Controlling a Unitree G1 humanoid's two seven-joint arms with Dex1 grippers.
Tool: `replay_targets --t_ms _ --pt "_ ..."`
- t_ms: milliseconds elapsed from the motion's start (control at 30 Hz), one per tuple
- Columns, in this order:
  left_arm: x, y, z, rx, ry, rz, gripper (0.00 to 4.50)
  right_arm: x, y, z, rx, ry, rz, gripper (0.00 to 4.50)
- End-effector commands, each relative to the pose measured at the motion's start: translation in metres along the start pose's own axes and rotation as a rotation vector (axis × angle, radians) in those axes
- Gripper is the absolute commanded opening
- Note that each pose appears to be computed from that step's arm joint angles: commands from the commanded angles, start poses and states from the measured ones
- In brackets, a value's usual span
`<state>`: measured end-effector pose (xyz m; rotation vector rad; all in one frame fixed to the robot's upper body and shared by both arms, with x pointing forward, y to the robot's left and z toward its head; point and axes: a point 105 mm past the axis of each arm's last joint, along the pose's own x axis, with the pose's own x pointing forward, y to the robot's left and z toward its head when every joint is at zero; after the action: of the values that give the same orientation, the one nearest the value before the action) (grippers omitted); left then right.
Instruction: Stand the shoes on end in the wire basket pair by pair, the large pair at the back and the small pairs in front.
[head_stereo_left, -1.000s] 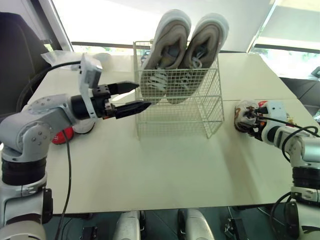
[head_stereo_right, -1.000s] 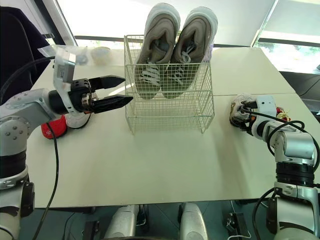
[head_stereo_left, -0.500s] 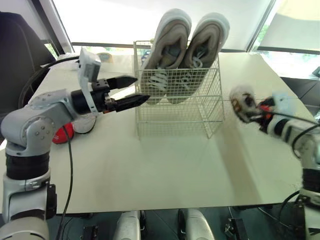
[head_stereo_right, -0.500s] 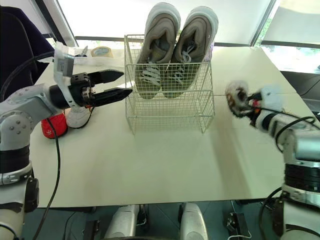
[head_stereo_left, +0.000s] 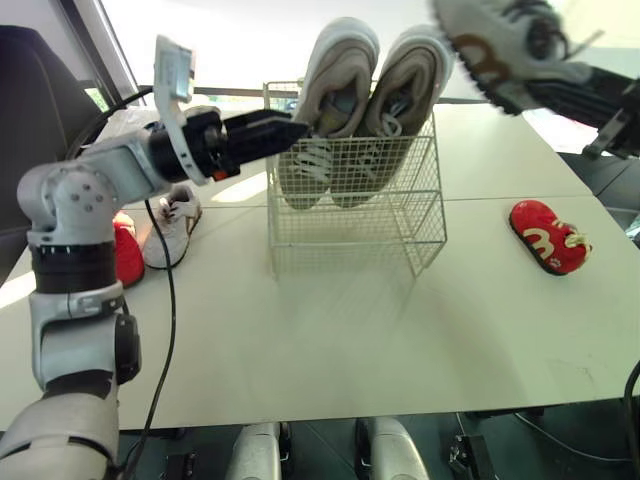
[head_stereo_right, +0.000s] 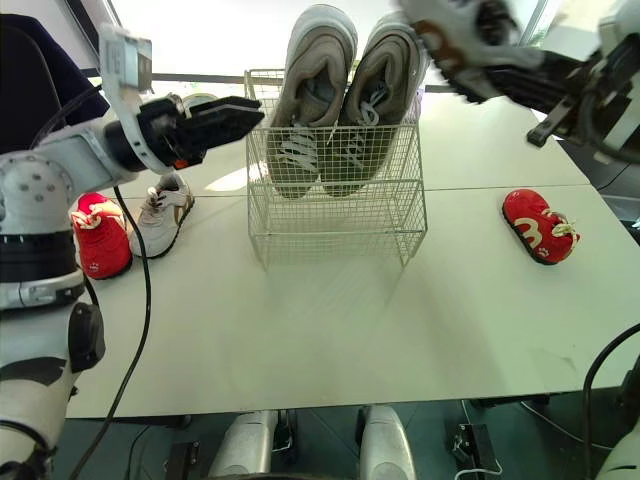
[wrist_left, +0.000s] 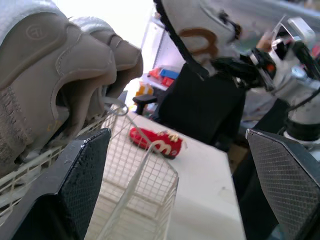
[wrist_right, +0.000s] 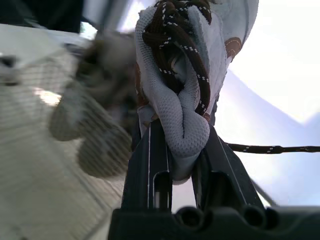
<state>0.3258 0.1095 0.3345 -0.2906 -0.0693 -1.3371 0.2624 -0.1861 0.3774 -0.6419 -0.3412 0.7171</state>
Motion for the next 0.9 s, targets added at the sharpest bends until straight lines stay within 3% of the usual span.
replay_targets --t_ms 33,367,900 --pt "-0.001 -0.01 0.015 -0.013 -0.027 -0.067 4.5 0.002 0.014 0.017 -0.09 -0.055 0.093 0.05" --pt "-0.005 -0.027 0.029 -0.117 -0.035 -0.177 4.5 0.023 0.033 -0.007 -0.278 -0.001 0.216 0.05" --pt "0.005 -0.01 0.009 -0.136 0.047 -0.104 4.5 0.04 0.071 0.013 -0.309 -0.132 0.414 0.05"
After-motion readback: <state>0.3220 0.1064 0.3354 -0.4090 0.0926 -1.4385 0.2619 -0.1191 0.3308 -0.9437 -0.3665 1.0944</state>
